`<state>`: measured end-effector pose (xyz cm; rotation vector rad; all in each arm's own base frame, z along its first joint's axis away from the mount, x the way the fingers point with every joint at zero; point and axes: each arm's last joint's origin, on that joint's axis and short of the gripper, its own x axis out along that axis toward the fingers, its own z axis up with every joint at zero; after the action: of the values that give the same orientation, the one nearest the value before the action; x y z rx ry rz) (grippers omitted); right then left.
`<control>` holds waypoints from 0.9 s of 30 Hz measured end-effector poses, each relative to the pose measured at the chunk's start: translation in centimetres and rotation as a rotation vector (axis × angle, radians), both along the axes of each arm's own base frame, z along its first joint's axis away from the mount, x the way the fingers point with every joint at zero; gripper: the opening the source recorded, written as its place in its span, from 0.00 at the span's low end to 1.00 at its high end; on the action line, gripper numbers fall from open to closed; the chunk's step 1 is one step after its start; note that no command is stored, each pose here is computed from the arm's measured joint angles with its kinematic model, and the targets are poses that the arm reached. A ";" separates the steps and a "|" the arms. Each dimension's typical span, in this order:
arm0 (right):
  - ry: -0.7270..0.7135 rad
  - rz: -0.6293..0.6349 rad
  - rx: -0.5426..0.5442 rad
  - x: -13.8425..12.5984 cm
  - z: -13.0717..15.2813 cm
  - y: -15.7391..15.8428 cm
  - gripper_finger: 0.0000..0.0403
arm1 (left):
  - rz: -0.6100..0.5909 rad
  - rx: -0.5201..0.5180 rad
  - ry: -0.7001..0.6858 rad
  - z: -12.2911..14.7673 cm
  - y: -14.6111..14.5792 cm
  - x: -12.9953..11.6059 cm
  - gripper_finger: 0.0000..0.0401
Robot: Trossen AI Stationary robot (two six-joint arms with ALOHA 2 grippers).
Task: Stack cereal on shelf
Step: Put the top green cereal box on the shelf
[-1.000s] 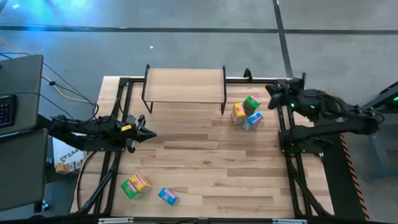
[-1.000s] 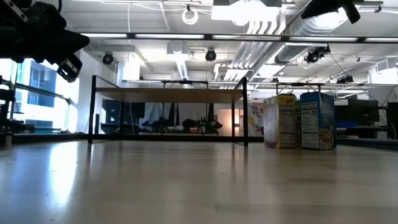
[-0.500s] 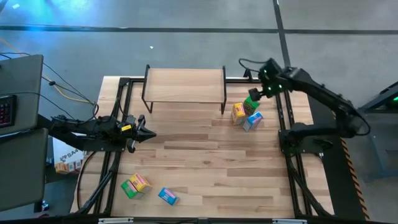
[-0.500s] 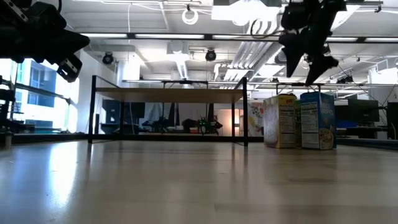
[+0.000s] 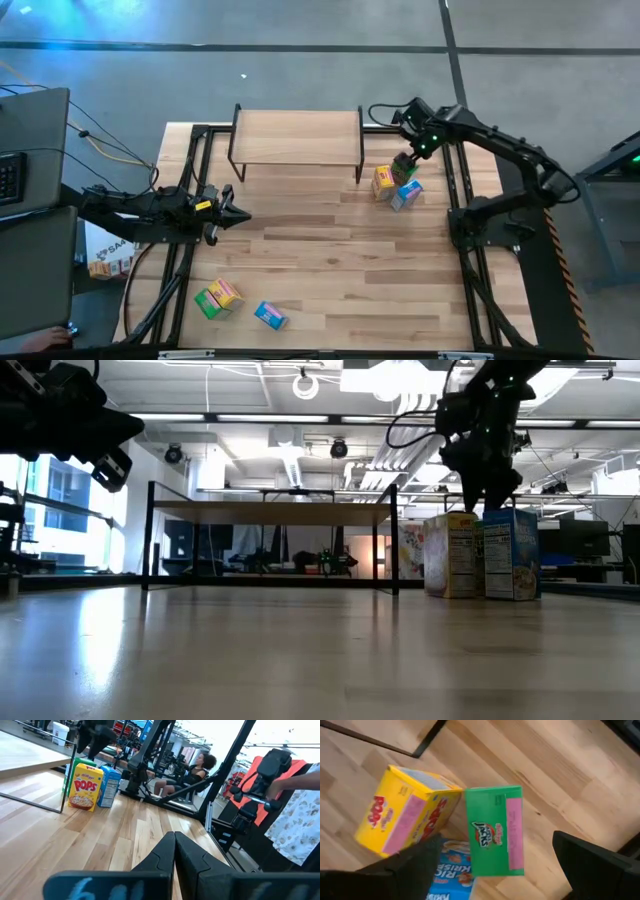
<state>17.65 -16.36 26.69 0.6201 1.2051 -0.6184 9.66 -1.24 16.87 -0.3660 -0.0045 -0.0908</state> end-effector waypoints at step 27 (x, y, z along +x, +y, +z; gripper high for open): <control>0.138 0.087 0.021 0.9 -4.5 -1.2 0.40 | 0.000 0.000 0.000 0.0 0.0 0.0 0.00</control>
<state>18.57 -17.52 22.22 0.5462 1.3618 -0.5827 9.65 -1.24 16.87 -0.3659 -0.0044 -0.0909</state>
